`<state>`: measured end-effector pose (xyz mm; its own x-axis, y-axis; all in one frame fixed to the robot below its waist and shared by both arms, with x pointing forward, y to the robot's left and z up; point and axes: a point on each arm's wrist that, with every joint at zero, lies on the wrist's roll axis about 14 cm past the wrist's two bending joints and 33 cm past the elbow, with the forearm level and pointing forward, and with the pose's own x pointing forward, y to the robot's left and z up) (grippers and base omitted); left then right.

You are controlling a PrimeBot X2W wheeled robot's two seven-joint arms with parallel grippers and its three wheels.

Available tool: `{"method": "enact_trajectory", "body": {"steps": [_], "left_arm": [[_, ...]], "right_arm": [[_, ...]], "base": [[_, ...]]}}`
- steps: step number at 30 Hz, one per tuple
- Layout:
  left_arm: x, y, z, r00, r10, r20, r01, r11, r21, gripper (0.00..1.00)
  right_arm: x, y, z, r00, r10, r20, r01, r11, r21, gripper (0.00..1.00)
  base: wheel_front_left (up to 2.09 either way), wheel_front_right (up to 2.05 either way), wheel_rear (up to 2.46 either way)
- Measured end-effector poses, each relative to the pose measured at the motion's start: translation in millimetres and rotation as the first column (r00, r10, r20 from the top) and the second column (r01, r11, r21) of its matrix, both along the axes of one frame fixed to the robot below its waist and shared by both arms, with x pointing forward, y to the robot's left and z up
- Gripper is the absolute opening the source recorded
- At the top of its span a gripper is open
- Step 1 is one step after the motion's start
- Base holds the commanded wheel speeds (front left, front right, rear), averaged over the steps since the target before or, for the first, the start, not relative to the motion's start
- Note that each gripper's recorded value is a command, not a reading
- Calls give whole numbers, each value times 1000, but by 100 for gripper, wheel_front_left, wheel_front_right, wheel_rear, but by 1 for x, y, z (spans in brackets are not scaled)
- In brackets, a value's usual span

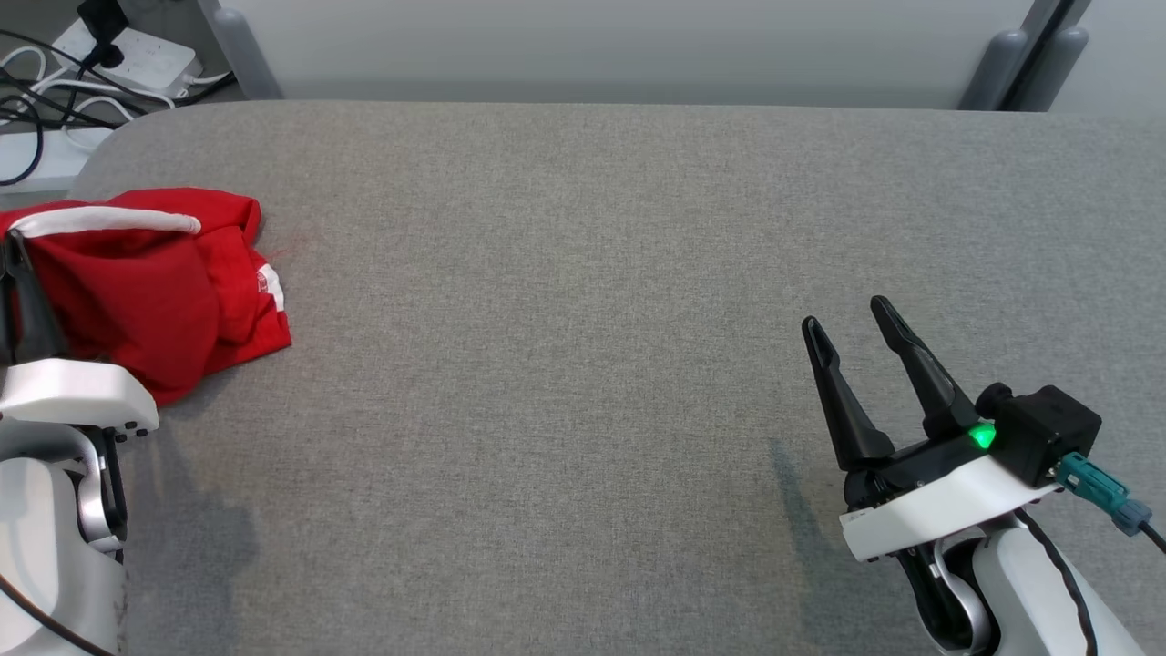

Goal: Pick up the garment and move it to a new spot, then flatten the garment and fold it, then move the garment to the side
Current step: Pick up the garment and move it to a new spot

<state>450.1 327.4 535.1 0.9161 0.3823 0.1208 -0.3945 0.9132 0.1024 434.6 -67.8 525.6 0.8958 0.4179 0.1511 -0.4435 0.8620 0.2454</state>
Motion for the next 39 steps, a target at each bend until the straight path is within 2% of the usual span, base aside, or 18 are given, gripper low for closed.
{"method": "enact_trajectory", "body": {"steps": [11,19,24,31,39], "left_arm": [[14,-52,44,982,-151,116,145,988,56,0],[31,-122,61,932,-330,151,325,944,58,0],[44,-175,78,871,-458,179,454,889,66,0],[48,-256,79,765,-620,173,621,782,56,0],[43,-328,81,642,-749,164,749,658,70,0]], "right_arm": [[-17,-18,13,998,-59,20,59,998,8,100],[-28,-40,24,991,-129,45,128,992,20,100],[-39,-58,24,982,-184,41,184,983,23,100],[-54,-82,26,966,-257,41,256,966,29,100],[-67,-102,26,948,-315,41,315,949,26,100]], "base": [[0,0,0],[0,0,0],[0,0,0],[0,0,0],[0,0,0]]}}
